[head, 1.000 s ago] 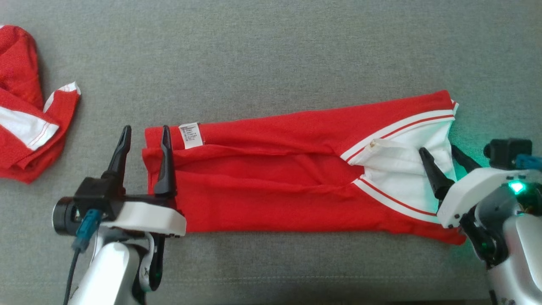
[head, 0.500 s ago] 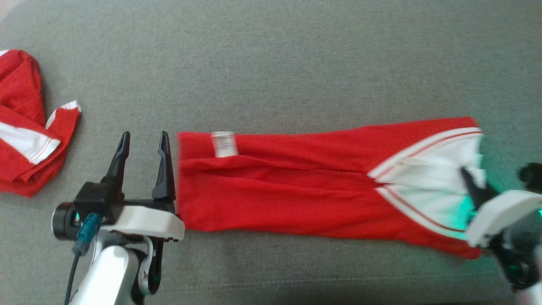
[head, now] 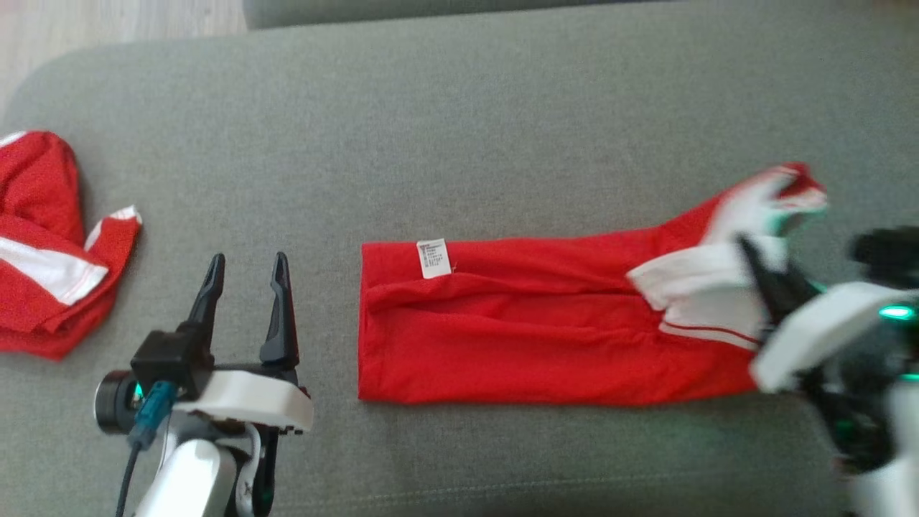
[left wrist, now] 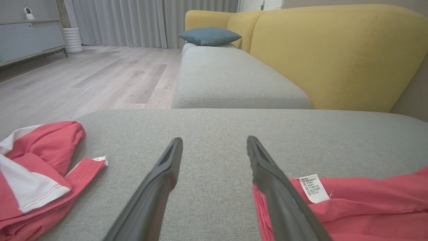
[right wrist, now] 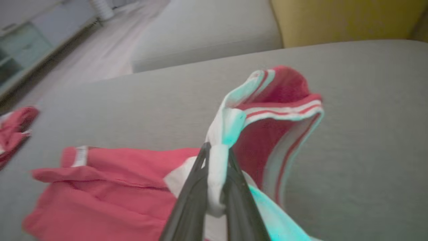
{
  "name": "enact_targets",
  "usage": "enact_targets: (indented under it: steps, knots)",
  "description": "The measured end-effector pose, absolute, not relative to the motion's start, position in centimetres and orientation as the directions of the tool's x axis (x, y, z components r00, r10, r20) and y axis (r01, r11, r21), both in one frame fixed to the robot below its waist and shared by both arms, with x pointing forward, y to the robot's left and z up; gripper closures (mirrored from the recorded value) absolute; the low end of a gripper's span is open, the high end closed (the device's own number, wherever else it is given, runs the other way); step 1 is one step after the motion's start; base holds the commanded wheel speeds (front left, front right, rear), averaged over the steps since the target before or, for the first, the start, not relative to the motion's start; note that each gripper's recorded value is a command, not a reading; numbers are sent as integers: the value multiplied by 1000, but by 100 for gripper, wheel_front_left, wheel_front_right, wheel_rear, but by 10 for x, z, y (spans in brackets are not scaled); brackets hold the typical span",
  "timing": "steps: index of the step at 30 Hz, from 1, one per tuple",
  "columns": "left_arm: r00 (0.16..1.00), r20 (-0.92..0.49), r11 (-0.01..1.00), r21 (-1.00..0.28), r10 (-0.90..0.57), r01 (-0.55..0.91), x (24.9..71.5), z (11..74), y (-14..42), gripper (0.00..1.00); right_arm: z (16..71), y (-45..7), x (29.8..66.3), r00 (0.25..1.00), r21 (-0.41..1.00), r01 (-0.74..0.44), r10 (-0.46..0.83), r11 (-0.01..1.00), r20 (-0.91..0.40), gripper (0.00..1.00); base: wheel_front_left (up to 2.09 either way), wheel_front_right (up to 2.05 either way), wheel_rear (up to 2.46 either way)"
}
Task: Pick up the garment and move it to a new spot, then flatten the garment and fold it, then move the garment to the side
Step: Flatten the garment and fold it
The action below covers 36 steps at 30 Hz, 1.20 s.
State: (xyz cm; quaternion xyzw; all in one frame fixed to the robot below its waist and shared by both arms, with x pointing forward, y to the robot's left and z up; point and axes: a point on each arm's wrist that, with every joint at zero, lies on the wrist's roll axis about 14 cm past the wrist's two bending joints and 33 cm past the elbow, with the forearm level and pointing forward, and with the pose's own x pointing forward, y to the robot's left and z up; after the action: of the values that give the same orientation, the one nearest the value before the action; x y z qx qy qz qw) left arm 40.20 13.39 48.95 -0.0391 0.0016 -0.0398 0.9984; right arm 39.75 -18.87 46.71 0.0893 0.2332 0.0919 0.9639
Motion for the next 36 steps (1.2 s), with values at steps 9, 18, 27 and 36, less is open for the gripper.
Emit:
enact_targets:
  steps: [9, 18, 27, 36]
  knots:
    - [997, 9, 994, -80, -71, 71, 387, 497, 137, 0, 484, -45, 388, 750, 462, -387, 564, 798, -346, 100, 0, 0, 0]
    - [1000, -22, 996, -91, -16, 14, 372, 488, 153, 0, 453, 38, 388, 623, 544, -497, 714, 676, -319, 100, 0, 0, 0]
    - [999, -35, 996, -89, 25, -28, 376, 483, 164, 0, 437, 75, 392, 563, 551, -555, 769, 623, -303, 0, 0, 0, 0]
    - [999, -33, 996, -83, 25, -28, 381, 482, 163, 0, 492, 85, 412, 634, 439, -676, 771, 591, -61, 0, 0, 0, 0]
